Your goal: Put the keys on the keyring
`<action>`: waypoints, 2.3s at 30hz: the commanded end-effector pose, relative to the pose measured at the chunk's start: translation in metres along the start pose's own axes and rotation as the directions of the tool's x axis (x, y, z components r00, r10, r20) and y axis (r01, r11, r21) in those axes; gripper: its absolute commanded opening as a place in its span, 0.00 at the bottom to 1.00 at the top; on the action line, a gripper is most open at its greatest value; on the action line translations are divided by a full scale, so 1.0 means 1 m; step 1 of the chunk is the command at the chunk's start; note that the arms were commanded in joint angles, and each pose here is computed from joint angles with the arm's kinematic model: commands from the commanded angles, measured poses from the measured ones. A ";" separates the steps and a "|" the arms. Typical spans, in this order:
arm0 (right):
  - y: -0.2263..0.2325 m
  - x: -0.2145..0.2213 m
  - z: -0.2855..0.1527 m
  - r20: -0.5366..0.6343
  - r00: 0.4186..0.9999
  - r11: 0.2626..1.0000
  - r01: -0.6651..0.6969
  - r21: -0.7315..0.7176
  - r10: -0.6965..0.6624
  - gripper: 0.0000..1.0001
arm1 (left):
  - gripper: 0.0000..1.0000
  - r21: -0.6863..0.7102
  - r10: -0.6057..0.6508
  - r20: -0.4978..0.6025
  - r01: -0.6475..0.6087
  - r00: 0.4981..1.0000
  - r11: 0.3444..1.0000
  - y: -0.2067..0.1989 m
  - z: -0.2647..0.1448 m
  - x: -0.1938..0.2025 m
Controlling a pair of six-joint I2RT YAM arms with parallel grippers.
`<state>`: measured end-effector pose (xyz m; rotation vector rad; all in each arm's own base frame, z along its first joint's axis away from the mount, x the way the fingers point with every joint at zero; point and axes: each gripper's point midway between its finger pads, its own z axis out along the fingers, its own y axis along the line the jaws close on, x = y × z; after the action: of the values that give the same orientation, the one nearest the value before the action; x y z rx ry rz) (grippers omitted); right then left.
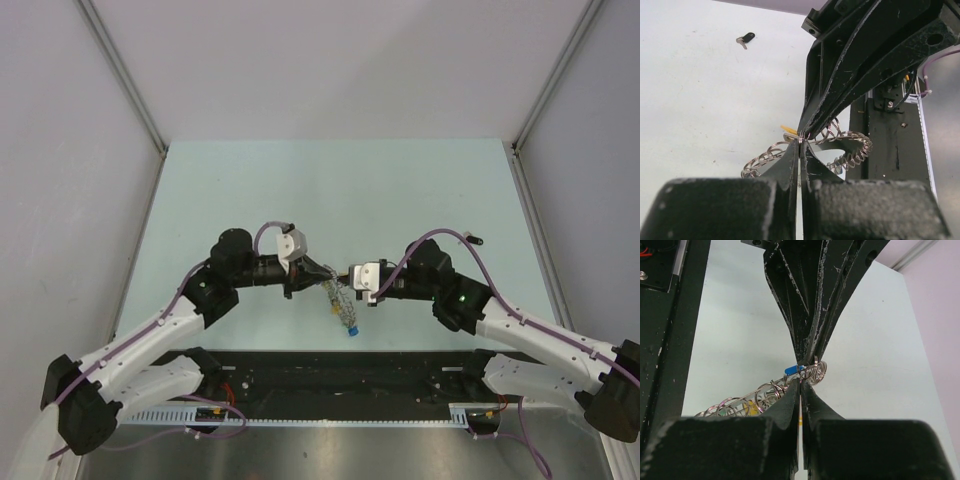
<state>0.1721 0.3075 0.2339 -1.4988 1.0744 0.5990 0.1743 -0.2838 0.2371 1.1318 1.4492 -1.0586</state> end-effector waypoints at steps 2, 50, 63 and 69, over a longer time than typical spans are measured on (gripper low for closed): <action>-0.009 -0.021 -0.001 0.068 0.997 1.000 0.024 0.018 -0.025 0.00 | 0.16 -0.045 0.047 0.064 -0.044 0.997 0.998 0.005 -0.006 -0.019; 0.001 -0.025 0.000 0.062 0.996 0.998 0.060 -0.034 -0.058 0.00 | 0.22 0.356 0.195 -0.247 -0.099 0.949 0.929 -0.021 0.024 0.029; -0.005 -0.018 -0.013 0.012 0.999 0.999 0.040 0.001 -0.040 0.00 | 0.00 0.232 0.186 -0.295 -0.118 0.937 0.965 -0.011 0.009 0.036; -0.004 -0.018 -0.016 0.016 0.999 0.999 0.037 -0.002 -0.037 0.00 | 0.00 0.184 0.164 -0.294 -0.113 0.942 0.976 -0.008 0.007 0.035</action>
<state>0.1609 0.2981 0.2206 -1.5640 1.1026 0.6104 0.1619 -0.2913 0.1971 1.5965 1.4996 -0.9755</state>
